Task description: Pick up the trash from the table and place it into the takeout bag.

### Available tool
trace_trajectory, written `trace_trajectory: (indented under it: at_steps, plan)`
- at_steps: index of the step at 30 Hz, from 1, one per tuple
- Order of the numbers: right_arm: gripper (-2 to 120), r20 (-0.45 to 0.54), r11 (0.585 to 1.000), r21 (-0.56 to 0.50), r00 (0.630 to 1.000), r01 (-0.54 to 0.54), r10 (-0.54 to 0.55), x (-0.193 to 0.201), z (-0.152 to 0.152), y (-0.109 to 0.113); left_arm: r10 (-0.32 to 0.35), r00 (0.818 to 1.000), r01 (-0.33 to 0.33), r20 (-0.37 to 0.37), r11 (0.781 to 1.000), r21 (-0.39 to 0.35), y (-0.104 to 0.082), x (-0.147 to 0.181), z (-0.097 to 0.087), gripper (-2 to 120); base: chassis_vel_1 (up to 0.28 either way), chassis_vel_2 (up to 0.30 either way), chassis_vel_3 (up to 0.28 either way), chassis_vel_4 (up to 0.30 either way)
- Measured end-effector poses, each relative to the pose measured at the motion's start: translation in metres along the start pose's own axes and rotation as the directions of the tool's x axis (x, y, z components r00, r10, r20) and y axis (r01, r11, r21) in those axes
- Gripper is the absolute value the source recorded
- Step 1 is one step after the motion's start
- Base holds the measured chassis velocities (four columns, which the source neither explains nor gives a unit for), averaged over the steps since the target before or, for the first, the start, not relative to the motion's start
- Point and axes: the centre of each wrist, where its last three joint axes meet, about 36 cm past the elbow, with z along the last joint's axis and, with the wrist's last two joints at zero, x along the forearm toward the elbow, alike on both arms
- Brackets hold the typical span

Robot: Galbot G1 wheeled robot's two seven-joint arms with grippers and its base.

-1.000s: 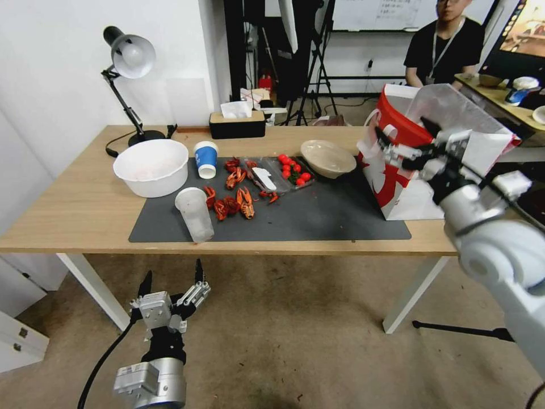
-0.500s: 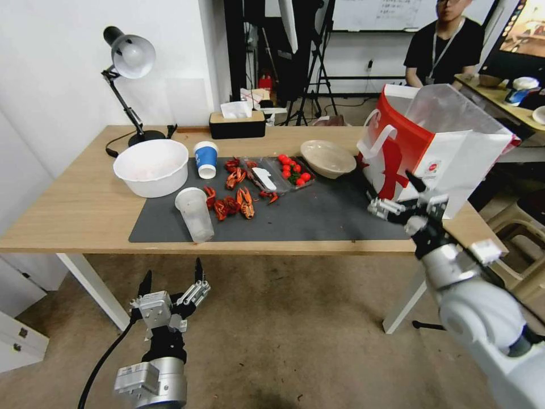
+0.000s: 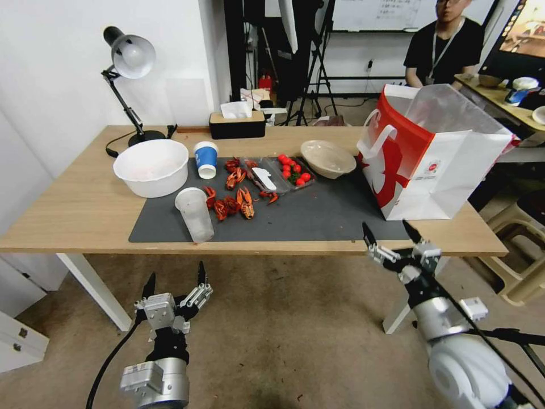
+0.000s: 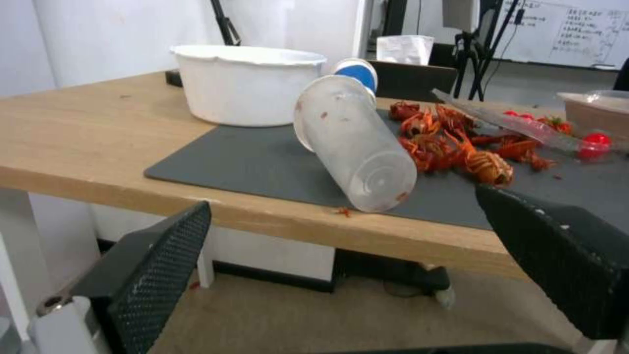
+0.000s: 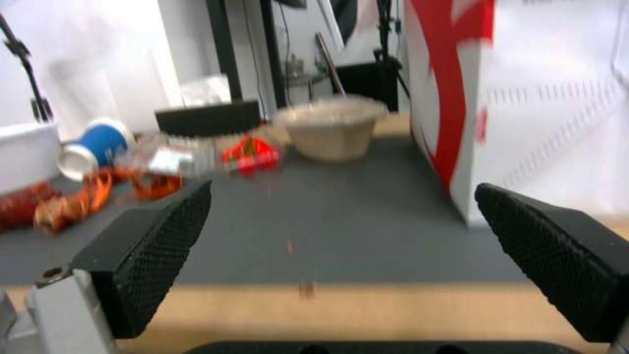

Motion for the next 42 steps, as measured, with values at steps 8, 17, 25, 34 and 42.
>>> trace_trajectory:
  at_steps: [8,17,25,34,42]
  plan:
    - [100,-0.032,1.0,0.017,0.999,-0.001,0.002,0.017,0.014,0.008,0.005,1.0,-0.005,-0.004,1.0,0.003,-0.001,0.001,0.001,100,0.0,0.0,0.0,0.0]
    - [100,-0.053,0.999,0.052,0.999,-0.005,0.008,0.022,0.016,0.016,0.004,1.0,-0.004,-0.007,1.0,0.007,-0.001,0.001,0.002,100,0.0,0.0,0.0,0.0]
    - [100,-0.055,0.999,0.032,0.998,-0.009,0.01,0.017,0.011,0.02,0.006,1.0,-0.006,-0.004,1.0,0.01,-0.002,-0.001,0.004,100,0.0,0.0,0.0,0.0]
    - [100,-0.041,0.997,-0.075,0.999,-0.01,0.007,-0.025,-0.017,0.033,0.005,1.0,-0.005,-0.002,1.0,0.003,-0.002,0.0,0.006,100,0.0,0.0,0.0,0.0]
    - [100,-0.087,0.962,-0.272,0.996,-0.031,0.008,-0.075,-0.043,0.047,-0.004,1.0,0.004,0.001,1.0,0.006,-0.003,-0.001,0.007,100,0.0,0.0,0.0,0.0]
